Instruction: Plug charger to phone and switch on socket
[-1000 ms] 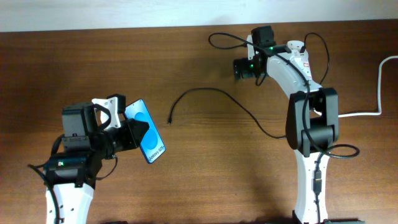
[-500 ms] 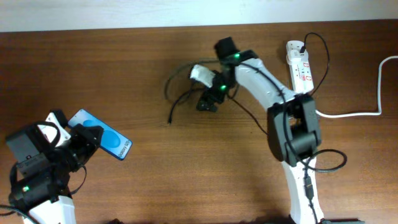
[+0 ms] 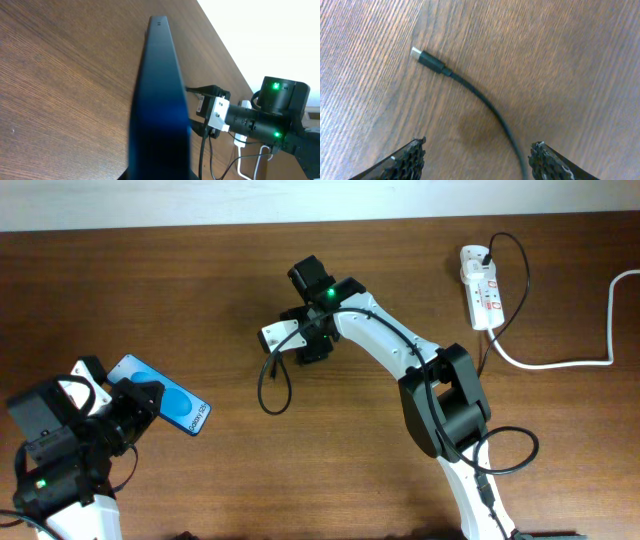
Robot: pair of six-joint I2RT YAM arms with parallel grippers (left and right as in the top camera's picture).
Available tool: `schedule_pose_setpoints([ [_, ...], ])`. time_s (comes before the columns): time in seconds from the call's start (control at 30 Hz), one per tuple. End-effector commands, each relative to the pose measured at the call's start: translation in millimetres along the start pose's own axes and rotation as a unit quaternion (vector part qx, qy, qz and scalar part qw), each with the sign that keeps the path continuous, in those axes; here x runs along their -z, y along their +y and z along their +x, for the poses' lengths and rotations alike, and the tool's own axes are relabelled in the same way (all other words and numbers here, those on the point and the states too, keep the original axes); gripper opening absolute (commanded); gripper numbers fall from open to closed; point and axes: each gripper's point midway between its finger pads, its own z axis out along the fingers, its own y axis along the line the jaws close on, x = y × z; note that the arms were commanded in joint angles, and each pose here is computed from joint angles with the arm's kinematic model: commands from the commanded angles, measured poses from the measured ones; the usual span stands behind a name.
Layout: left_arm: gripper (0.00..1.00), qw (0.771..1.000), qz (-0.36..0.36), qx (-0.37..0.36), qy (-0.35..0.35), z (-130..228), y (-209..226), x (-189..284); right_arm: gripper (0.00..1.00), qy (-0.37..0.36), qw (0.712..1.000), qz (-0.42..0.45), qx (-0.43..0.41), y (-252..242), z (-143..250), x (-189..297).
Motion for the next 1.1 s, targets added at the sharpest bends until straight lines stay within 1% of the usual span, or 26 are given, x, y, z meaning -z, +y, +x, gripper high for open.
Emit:
schedule_pose_setpoints([
  [0.0, 0.0, 1.0, 0.018, -0.012, -0.023, -10, -14, 10, 0.68, -0.031, 0.999, 0.022, 0.023, -13, -15, 11],
  [0.07, 0.0, 1.0, 0.01, -0.012, -0.027, -12, -11, 10, 0.65, -0.031, 0.999, 0.011, 0.022, -8, -12, -3],
  [0.1, 0.0, 0.999, 0.002, -0.012, -0.031, -13, -8, 10, 0.61, -0.035, 0.999, 0.006, 0.021, -6, -13, -8],
  [0.13, 0.01, 0.999, -0.003, -0.012, -0.034, -14, -7, 10, 0.49, -0.043, 0.999, 0.002, 0.021, -4, -15, -14],
  [0.17, 0.01, 0.999, -0.004, -0.012, -0.034, -14, -6, 10, 0.33, -0.049, 0.999, 0.001, 0.02, -3, -16, -20],
  [0.2, 0.01, 0.999, -0.004, -0.012, -0.034, -14, -6, 10, 0.31, -0.053, 0.998, 0.0, 0.014, -3, -18, -25],
  [0.27, 0.02, 0.999, -0.004, -0.012, -0.034, -14, -6, 10, 0.4, -0.055, 0.998, -0.009, 0.012, 3, -22, -37],
  [0.3, 0.02, 0.999, -0.004, -0.012, -0.034, -14, -6, 10, 0.42, -0.055, 0.998, -0.014, 0.012, 5, -23, -41],
  [0.33, 0.03, 0.999, -0.004, -0.012, -0.034, -14, -6, 10, 0.48, -0.056, 0.998, -0.018, 0.013, 8, -24, -46],
  [0.4, 0.04, 0.999, -0.006, -0.012, -0.035, -15, -6, 10, 0.52, -0.054, 0.998, -0.02, 0.015, 10, -23, -54],
  [0.6, 0.05, 0.999, -0.019, -0.011, -0.042, -17, -1, 11, 0.41, -0.049, 0.998, -0.039, -0.018, 22, -11, -77],
  [0.67, 0.05, 0.999, -0.019, -0.011, -0.042, -17, -1, 11, 0.3, -0.043, 0.998, -0.047, -0.025, 28, -7, -79],
  [0.73, 0.05, 0.999, -0.02, -0.011, -0.043, -17, -1, 11, 0.27, -0.03, 0.998, -0.045, -0.041, 28, 0, -79],
  [0.9, 0.06, 0.999, -0.02, -0.011, -0.043, -17, -1, 11, 0.28, -0.023, 0.996, -0.065, -0.064, 37, 9, -77],
  [0.93, 0.06, 0.999, -0.02, -0.011, -0.043, -17, -1, 11, 0.3, -0.022, 0.995, -0.07, -0.067, 41, 10, -78],
  [0.97, 0.06, 0.999, -0.02, -0.011, -0.043, -17, -1, 11, 0.37, -0.02, 0.994, -0.076, -0.069, 45, 11, -79],
  [1.0, 0.07, 0.999, -0.02, -0.011, -0.043, -17, -1, 11, 0.42, -0.018, 0.994, -0.083, -0.072, 50, 13, -80],
  [1.07, 0.07, 0.999, -0.02, -0.011, -0.042, -17, -1, 11, 0.42, -0.015, 0.992, -0.094, -0.077, 59, 16, -83],
])
